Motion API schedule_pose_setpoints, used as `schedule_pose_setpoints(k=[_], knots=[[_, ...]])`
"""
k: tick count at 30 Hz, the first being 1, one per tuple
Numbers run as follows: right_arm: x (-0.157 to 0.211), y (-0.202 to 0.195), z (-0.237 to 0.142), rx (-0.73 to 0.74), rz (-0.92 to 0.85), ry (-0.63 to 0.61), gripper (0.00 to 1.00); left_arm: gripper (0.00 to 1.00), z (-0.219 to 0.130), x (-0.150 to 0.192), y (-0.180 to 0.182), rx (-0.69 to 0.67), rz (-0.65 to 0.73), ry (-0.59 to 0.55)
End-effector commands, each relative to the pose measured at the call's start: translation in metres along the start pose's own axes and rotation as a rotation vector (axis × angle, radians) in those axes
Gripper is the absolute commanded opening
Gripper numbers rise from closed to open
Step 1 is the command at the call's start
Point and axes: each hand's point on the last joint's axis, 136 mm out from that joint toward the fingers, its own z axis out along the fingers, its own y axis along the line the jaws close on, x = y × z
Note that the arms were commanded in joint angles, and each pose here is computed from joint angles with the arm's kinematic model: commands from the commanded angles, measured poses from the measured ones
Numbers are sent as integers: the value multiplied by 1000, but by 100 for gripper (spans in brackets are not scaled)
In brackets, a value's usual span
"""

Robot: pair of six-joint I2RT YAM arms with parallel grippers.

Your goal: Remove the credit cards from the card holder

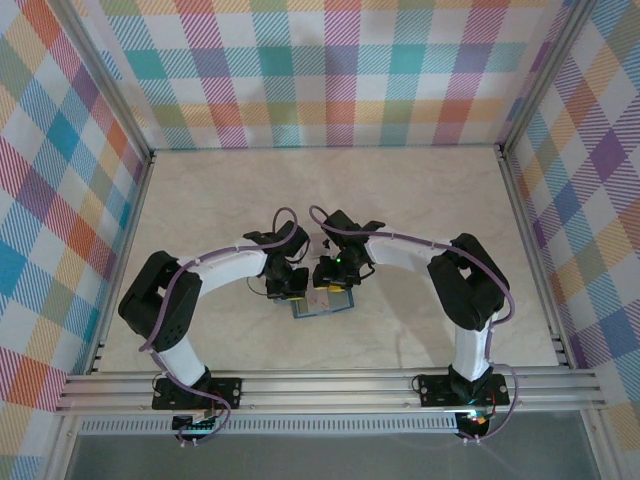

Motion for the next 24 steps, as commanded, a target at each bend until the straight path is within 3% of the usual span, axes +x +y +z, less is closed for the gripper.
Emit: schedule_pose_setpoints(k=[1, 12, 24], knots=[[6, -9, 8, 12, -6, 28, 38, 0, -16, 0, -16, 55, 17, -13], [8, -12, 17, -25, -1, 35, 37, 0, 3, 4, -28, 122, 15, 36], [8, -13, 21, -73, 18, 44, 35, 0, 24, 15, 3, -24, 15, 87]])
